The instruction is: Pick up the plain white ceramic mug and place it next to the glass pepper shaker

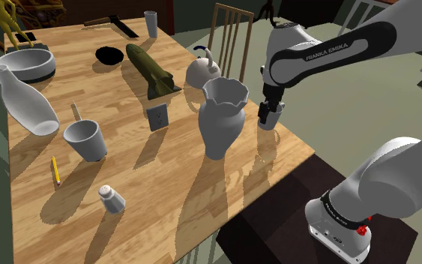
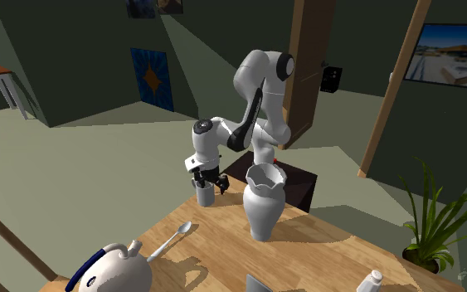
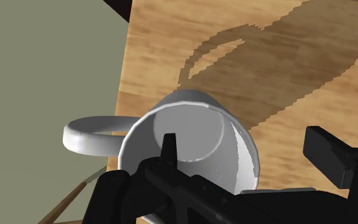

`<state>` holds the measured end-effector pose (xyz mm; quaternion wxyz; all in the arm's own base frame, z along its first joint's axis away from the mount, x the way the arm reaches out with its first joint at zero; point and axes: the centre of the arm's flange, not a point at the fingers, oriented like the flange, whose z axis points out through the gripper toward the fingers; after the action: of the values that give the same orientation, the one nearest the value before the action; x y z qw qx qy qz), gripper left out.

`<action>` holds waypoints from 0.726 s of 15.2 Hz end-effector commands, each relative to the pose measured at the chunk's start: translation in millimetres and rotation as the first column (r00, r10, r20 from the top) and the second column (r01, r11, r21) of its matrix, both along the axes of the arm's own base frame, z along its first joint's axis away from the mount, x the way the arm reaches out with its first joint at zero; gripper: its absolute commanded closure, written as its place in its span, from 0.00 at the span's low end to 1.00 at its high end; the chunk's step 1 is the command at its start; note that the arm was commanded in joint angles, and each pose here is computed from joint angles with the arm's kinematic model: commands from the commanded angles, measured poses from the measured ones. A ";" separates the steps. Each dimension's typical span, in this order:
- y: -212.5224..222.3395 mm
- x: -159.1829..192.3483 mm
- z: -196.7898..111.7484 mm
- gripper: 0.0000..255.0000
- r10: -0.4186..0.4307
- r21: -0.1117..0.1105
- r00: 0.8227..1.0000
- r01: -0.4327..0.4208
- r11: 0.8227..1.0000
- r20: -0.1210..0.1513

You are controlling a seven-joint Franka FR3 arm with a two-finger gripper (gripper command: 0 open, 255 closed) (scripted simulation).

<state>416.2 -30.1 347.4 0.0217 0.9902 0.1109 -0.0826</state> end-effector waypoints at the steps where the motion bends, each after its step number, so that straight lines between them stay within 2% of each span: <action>1: -0.2 -0.1 -0.4 0.00 0.000 0.000 1.000 0.000 1.000 0.000; 4: -0.2 -0.1 -0.3 0.00 0.000 0.000 1.000 0.000 1.000 0.000; 5: -0.2 -0.1 -0.3 1.00 0.000 0.000 1.000 0.000 1.000 0.000; 11: -0.2 -0.1 -0.3 1.00 0.000 0.000 1.000 0.000 1.000 0.000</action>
<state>416.1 -30.2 347.1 0.0217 0.9902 0.1109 -0.0826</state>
